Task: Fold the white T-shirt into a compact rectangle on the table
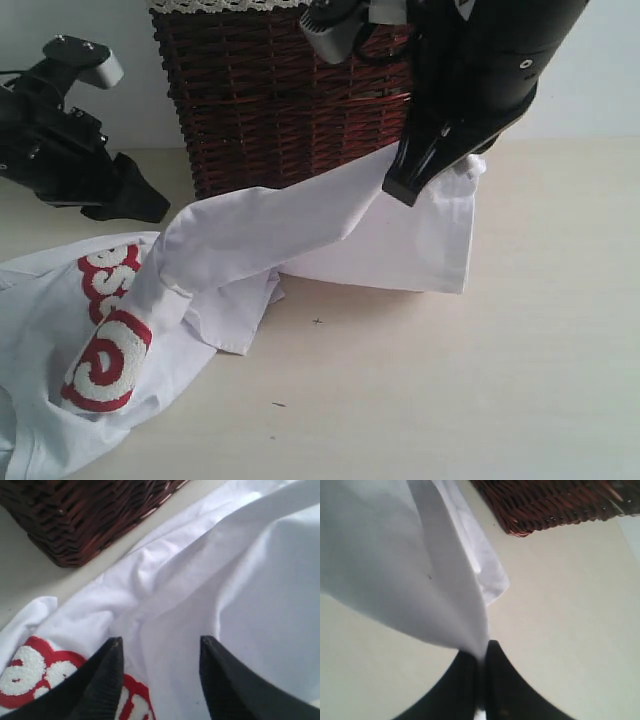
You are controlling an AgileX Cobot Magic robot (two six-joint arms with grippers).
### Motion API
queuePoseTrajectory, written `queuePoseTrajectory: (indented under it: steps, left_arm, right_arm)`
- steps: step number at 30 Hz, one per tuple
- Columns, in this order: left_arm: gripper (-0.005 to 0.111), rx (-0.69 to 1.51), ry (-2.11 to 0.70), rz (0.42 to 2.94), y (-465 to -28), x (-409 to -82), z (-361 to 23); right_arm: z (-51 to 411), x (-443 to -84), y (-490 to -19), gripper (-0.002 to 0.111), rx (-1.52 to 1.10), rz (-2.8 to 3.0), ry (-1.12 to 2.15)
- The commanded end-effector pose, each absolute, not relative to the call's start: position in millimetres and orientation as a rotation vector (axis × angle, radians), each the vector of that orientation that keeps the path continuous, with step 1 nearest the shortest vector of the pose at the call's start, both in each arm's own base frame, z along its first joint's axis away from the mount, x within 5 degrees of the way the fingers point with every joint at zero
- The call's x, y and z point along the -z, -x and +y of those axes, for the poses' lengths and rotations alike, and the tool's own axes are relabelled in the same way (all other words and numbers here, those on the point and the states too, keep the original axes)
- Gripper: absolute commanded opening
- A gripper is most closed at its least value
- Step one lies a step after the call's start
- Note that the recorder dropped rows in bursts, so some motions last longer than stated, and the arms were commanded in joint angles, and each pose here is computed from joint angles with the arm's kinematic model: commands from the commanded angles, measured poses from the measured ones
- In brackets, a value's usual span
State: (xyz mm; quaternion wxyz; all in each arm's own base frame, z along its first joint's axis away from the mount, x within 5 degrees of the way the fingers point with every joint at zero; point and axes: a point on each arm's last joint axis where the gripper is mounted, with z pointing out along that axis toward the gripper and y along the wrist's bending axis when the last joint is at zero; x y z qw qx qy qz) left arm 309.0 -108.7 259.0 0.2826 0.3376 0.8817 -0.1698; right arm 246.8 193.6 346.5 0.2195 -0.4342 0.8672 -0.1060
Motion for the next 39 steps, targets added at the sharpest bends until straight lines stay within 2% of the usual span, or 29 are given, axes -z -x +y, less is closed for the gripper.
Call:
queuePoseTrajectory:
  steps: [1, 4, 6, 12, 17, 23, 30, 34, 39]
  left_arm:
    - [0.052, 0.536, -0.915, 2.307, -281, -295, -110]
    - [0.052, 0.63, -0.977, 2.265, -252, -308, -122]
    - [0.052, 0.63, -1.072, 2.255, -233, -299, -134]
    - [0.052, 0.423, -1.168, 2.287, -200, -239, -155]
    - [0.052, 0.304, -1.11, 2.154, -193, -205, -166]
    - [0.052, 0.12, -0.959, 2.0, -213, -173, -163]
    - [0.052, -0.085, -0.94, 1.863, -224, -182, -155]
    - [0.052, -0.226, -0.793, 1.854, -230, -191, -142]
    - [0.051, -0.231, -0.807, 1.85, -230, -190, -145]
  right_arm:
    - [188, -354, -253, 0.0, 0.321, 2.367, 1.129]
    - [186, -356, -256, 0.0, 0.359, 2.349, 1.071]
    - [187, -356, -257, 0.0, 0.348, 2.335, 1.062]
    - [189, -356, -257, 0.0, 0.317, 2.332, 1.058]
    - [190, -356, -257, 0.0, 0.301, 2.339, 1.057]
    - [191, -355, -255, 0.0, 0.276, 2.36, 1.055]
    - [192, -355, -255, 0.0, 0.262, 2.361, 1.054]
    - [192, -355, -255, 0.0, 0.252, 2.361, 1.053]
    - [193, -354, -254, 0.0, 0.241, 2.366, 1.052]
